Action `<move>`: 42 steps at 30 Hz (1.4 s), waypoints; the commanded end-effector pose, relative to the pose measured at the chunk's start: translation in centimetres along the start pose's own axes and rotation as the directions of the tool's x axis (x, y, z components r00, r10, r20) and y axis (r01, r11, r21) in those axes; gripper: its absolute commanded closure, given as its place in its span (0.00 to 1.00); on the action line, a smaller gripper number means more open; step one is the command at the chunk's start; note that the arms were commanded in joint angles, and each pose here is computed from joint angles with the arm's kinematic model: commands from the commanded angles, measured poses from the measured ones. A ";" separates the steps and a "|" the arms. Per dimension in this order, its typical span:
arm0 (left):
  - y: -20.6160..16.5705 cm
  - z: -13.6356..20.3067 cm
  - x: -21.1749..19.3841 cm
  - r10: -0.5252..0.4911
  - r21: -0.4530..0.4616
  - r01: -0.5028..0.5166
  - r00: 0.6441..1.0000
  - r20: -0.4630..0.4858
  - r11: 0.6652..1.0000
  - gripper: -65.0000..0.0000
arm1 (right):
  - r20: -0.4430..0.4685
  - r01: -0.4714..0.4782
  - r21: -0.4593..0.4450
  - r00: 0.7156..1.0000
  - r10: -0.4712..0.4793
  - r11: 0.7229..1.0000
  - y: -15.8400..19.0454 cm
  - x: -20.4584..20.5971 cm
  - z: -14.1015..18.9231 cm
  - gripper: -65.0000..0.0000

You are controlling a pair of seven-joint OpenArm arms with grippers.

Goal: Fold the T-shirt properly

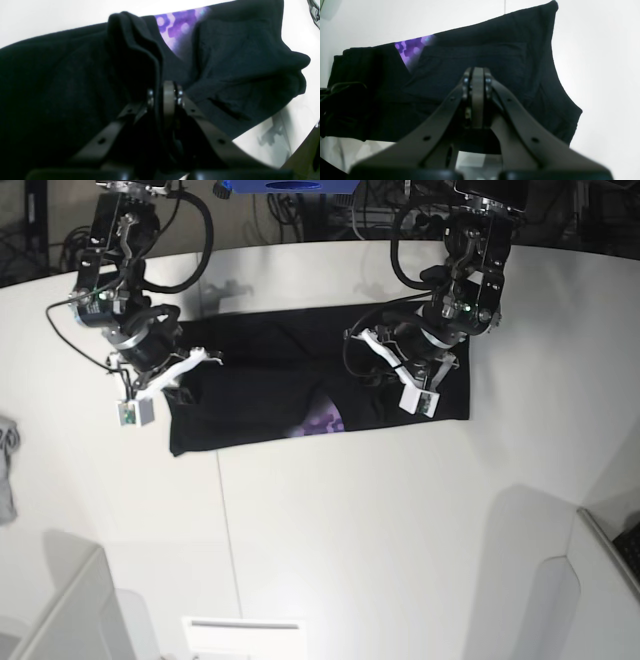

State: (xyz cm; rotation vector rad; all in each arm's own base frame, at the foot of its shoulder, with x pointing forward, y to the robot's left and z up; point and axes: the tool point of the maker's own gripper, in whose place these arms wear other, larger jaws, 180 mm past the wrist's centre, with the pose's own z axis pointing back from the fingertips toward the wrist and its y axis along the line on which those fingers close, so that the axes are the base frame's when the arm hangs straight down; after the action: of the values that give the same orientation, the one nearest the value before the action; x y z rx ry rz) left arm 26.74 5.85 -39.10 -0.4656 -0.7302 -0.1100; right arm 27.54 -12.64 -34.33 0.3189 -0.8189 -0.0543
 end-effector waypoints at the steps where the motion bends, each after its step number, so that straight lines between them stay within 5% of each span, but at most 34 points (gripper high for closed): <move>1: -0.3 0.2 1.3 -0.002 -0.013 0.003 0.999 0.045 1.000 0.98 | 0.049 -0.005 0.008 0.999 0.005 1.000 0.2 1.4 0.3 1.00; 42: 0.3 -0.4 0.5 0.018 -0.001 -0.018 1.000 0.021 1.000 0.98 | 0.045 -0.004 0.009 0.999 0.003 1.000 0.2 1.2 0.3 1.00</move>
State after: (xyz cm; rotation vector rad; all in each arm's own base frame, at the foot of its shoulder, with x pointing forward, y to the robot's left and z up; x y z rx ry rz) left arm 26.53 6.14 -40.40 -0.4592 -0.6985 -0.0893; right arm 27.52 -12.64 -34.35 0.3188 -0.8181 -0.0543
